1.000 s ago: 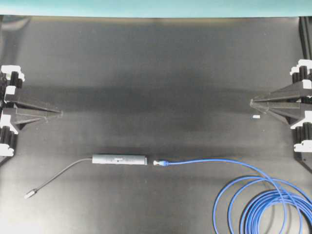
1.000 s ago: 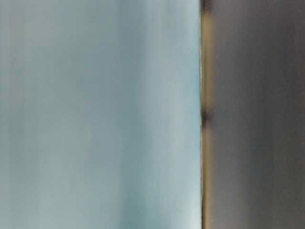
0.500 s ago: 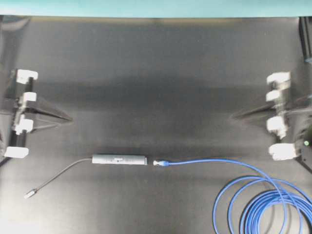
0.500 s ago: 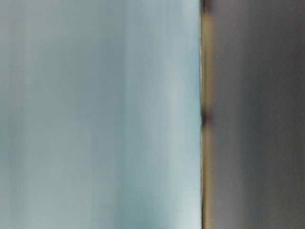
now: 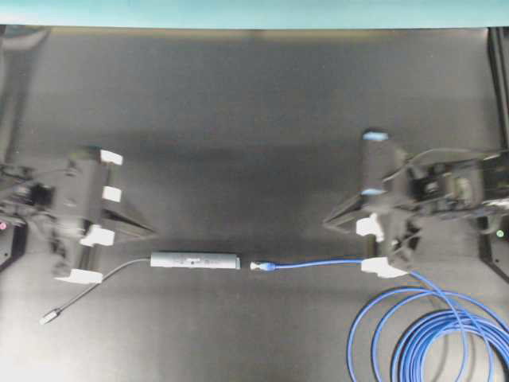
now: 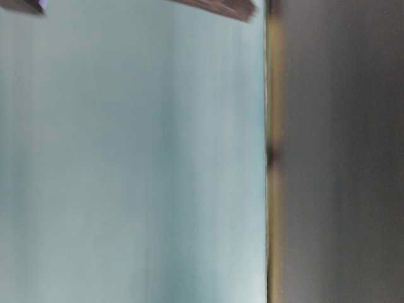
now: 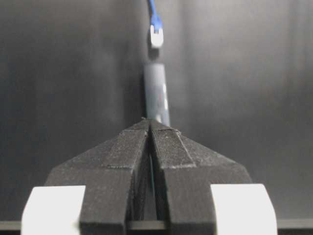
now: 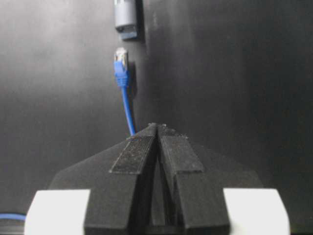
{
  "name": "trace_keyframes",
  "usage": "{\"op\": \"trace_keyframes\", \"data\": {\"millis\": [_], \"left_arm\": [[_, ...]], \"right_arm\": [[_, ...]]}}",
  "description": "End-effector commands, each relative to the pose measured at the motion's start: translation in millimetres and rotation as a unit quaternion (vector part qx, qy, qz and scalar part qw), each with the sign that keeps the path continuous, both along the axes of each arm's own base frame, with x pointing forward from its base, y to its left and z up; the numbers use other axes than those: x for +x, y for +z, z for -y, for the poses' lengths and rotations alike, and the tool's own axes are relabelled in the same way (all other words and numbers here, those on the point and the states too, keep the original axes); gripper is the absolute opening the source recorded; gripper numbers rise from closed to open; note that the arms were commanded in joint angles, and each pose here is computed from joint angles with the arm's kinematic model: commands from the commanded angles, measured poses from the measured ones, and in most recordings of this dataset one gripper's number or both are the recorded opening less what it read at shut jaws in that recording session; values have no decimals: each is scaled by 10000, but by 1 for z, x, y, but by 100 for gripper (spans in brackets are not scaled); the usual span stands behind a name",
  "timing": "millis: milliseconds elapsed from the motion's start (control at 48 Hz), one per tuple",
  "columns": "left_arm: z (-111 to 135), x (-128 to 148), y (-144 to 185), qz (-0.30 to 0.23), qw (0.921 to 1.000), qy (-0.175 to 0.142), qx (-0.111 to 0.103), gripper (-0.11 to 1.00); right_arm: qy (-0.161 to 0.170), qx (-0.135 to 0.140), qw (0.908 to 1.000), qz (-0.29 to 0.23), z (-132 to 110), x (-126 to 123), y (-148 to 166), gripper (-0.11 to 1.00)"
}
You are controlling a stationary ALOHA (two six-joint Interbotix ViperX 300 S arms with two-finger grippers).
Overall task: Insert the LAN cable into the hub.
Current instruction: 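Grasp the grey hub with left gripper, blue plug with right gripper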
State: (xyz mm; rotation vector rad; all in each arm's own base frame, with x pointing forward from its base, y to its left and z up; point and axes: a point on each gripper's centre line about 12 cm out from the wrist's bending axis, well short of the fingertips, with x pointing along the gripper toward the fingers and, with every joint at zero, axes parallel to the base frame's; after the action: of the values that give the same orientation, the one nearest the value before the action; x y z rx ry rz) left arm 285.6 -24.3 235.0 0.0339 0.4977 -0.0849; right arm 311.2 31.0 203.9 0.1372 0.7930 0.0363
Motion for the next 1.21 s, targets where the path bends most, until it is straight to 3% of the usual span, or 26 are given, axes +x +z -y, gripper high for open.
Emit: {"op": "trace_keyframes", "data": {"millis": [0, 208, 292, 438, 521, 750, 917, 1188], "left_arm": [[3, 6, -1, 286, 9996, -39, -69, 1], [7, -3, -28, 1104, 9925, -29, -531, 4], [7, -6, -40, 1228, 9894, 39, -777, 22], [7, -9, -69, 1084, 9873, 181, -1148, 66], [7, -7, -83, 999, 9874, 205, -1206, 85], [8, 1, -119, 1142, 9851, 191, -1274, 79], [7, 6, -137, 1229, 9834, 201, -1316, 80], [7, 9, -163, 899, 9873, 248, -1282, 80]], "right_arm": [[97, 0, 9999, 61, -7, 8, -2, 0], [119, -52, 9984, 544, -7, 12, -1, 2], [116, -55, 9974, 713, -6, 11, -1, 7], [99, -32, 9955, 941, -6, 11, 1, 20], [99, -31, 9946, 1032, -6, 12, 3, 28], [41, 42, 9936, 1131, -6, 12, 4, 44], [38, 47, 9929, 1192, -6, 13, 5, 45], [-54, 162, 9926, 1202, -6, 13, 5, 45]]}}
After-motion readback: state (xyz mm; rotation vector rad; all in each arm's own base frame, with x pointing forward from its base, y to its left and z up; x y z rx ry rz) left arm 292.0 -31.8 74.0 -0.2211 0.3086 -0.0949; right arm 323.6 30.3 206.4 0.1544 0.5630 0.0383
